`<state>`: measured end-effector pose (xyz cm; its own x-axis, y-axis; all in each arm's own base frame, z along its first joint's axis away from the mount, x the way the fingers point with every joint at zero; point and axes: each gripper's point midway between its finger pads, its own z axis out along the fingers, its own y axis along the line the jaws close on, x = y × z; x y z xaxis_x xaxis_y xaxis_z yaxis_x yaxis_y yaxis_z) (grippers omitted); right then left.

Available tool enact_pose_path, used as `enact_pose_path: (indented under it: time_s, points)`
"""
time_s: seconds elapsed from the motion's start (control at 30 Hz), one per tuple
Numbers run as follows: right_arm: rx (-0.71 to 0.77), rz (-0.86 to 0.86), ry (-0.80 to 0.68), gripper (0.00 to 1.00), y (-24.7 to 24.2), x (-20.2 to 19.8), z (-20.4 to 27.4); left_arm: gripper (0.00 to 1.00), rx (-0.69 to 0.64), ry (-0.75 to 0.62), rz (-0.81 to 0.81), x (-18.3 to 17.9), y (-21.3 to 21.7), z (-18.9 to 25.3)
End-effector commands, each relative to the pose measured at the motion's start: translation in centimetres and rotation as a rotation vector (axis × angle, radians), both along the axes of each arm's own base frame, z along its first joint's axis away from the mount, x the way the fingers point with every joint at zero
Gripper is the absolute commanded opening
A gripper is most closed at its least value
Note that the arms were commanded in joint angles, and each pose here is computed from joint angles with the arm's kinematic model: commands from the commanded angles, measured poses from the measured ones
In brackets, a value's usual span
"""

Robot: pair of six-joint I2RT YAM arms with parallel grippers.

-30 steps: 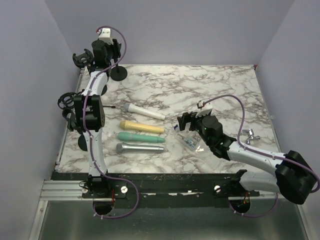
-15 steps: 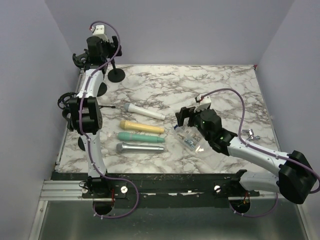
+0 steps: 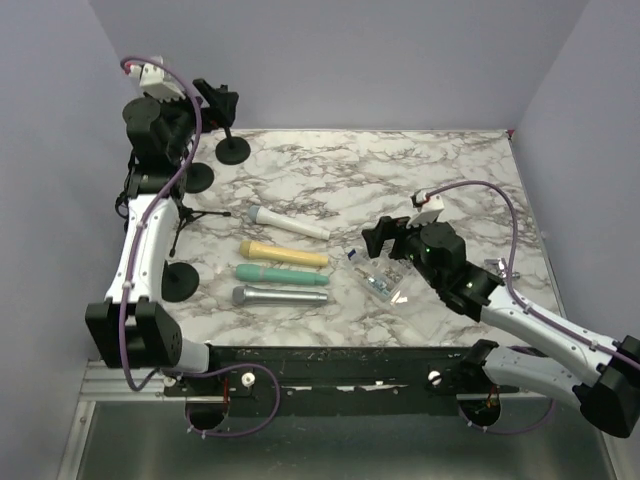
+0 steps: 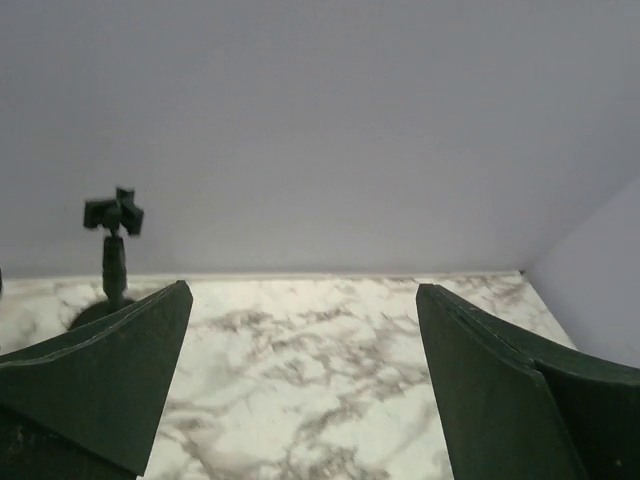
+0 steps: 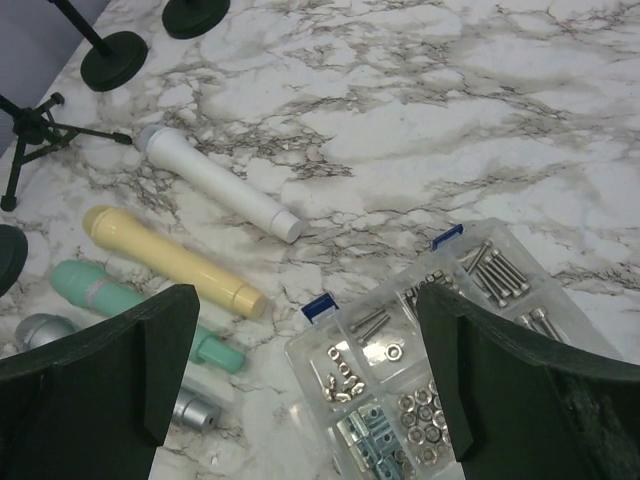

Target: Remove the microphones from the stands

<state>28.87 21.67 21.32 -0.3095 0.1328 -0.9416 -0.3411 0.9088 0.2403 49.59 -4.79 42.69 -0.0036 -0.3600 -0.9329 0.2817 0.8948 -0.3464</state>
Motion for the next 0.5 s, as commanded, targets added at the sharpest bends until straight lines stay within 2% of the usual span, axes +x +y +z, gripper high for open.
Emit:
enact_pose_path:
  time_s: [0.0, 0.17, 0.33, 0.47]
  points:
    - [0.027, -0.016, 0.039, 1.00, -1.5, -1.8, 1.3, 0.99, -0.139, 0.053, -0.139, -7.2, -3.1, -2.1]
    - [0.055, -0.079, 0.020, 1.00, -4.4, -3.5, 3.1, 0.99, -0.103, 0.002, -0.240, -14.3, -6.1, -2.1]
    - [0.071, -0.175, 0.008, 1.00, -7.7, -4.8, 5.3, 0.99, -0.082, -0.097, -0.308, -21.7, -7.1, -1.2]
    - [0.100, -0.275, -0.016, 1.00, -10.8, -5.9, 7.7, 0.99, -0.060, -0.121, -0.334, -26.3, -7.2, -2.2]
